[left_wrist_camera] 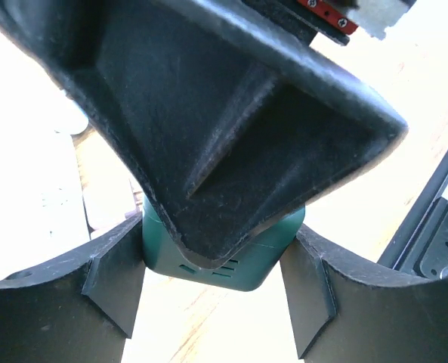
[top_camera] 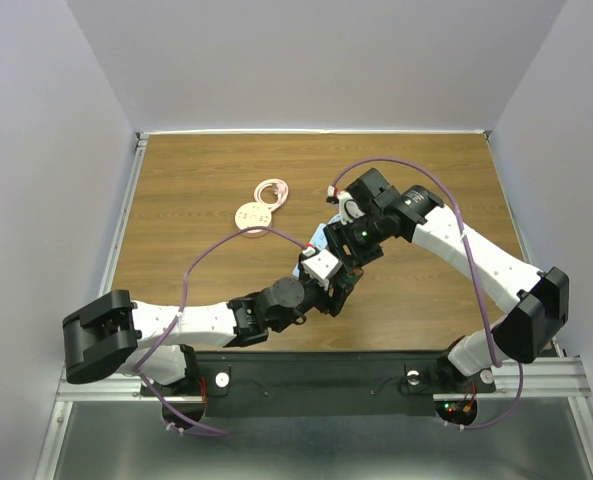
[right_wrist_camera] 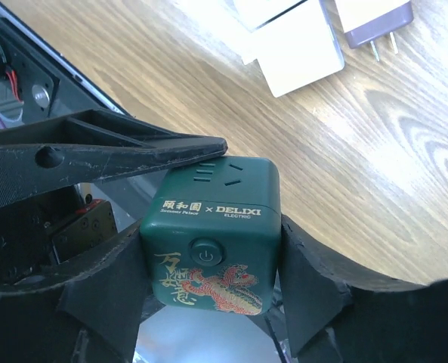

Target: Insert the plug

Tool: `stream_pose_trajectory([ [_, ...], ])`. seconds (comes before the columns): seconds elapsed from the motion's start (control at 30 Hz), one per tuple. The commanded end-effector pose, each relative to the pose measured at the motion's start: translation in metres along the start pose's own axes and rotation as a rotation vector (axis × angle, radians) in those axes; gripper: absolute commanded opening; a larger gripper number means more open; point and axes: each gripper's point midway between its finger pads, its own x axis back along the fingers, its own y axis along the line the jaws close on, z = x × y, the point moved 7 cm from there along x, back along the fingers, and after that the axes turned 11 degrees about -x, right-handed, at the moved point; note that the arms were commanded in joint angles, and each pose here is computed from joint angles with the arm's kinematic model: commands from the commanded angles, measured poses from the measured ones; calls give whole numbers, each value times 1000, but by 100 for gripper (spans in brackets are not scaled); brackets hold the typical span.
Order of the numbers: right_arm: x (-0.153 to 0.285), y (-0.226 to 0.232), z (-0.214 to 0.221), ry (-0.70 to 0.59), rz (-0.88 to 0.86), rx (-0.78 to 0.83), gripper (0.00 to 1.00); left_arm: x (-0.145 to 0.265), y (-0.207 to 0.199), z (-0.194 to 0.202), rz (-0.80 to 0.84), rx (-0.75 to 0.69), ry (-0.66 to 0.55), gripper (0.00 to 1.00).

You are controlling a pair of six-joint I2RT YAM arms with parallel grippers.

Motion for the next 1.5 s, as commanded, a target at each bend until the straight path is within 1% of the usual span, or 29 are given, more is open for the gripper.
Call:
stream_pose_trajectory([
  [0.0, 5, 13, -1, -43, -83, 27, 35, -1, 2, -31, -2, 88, -110, 0],
  [0.03, 4, 12, 0, -42, -79, 26, 30, -1, 4, -31, -7, 94, -111, 0],
  [0.07, 4, 10, -1, -50, -64, 24, 17, -1, 5, -31, -10, 100, -111, 3],
  [0.1, 3, 8, 0, -52, -54, 21, 11, -1, 6, -31, -10, 104, -113, 11],
  [0.13, 2, 8, -2, -68, -47, 25, 7, 0, 6, -31, -7, 105, -113, 20],
  [0.17, 1, 6, -4, -86, -34, 17, 5, 0, 6, -30, -2, 106, -111, 37],
  [0.2, 4, 2, -8, -135, 10, 19, 2, 2, 10, -29, -7, 105, -111, 44],
  [0.23, 4, 3, -14, -185, 18, 26, 0, 3, 11, -26, 4, 107, -107, 50],
  [0.27, 4, -1, -20, -232, 58, 24, 1, 4, 13, -20, 13, 113, -92, 92],
  [0.3, 6, -2, -25, -268, 69, 30, 0, 4, 23, -20, -1, 123, -94, 98],
  [0.37, 6, -1, -42, -343, 94, 60, 0, 8, 29, -9, 26, 128, -72, 99],
  [0.47, -1, -10, -64, -394, 163, 98, 0, 13, 41, -7, 37, 130, -80, 99],
  [0.5, 2, -10, -74, -418, 163, 110, 0, 16, 44, -5, 37, 129, -78, 99],
  [0.6, -9, -8, -87, -406, 124, 205, 0, 19, 56, 0, 3, 147, -66, 99],
  [0.7, -16, -8, -96, -413, 92, 314, 0, 20, 75, 11, -87, 216, -22, 99],
  [0.73, -18, -8, -99, -416, 81, 356, 0, 20, 86, 15, -142, 258, -6, 99],
  [0.77, -22, -7, -99, -404, 53, 379, 1, 22, 90, 20, -164, 273, 6, 99],
  [0.87, -29, -10, -100, -396, 43, 428, 1, 25, 104, 28, -211, 335, 15, 99],
  [0.9, -33, -12, -101, -384, 36, 439, 1, 27, 112, 34, -239, 347, 21, 99],
  [1.07, -51, -22, -103, -332, 35, 495, 1, 31, 130, 39, -270, 389, 8, 99],
  [1.23, -68, -30, -109, -296, 46, 524, 0, 31, 150, 48, -317, 435, 32, 99],
  [1.33, -76, -33, -114, -279, 53, 537, 0, 30, 157, 47, -331, 432, 27, 99],
  [1.47, -84, -38, -116, -261, 63, 552, 1, 28, 159, 48, -298, 433, 40, 99],
])
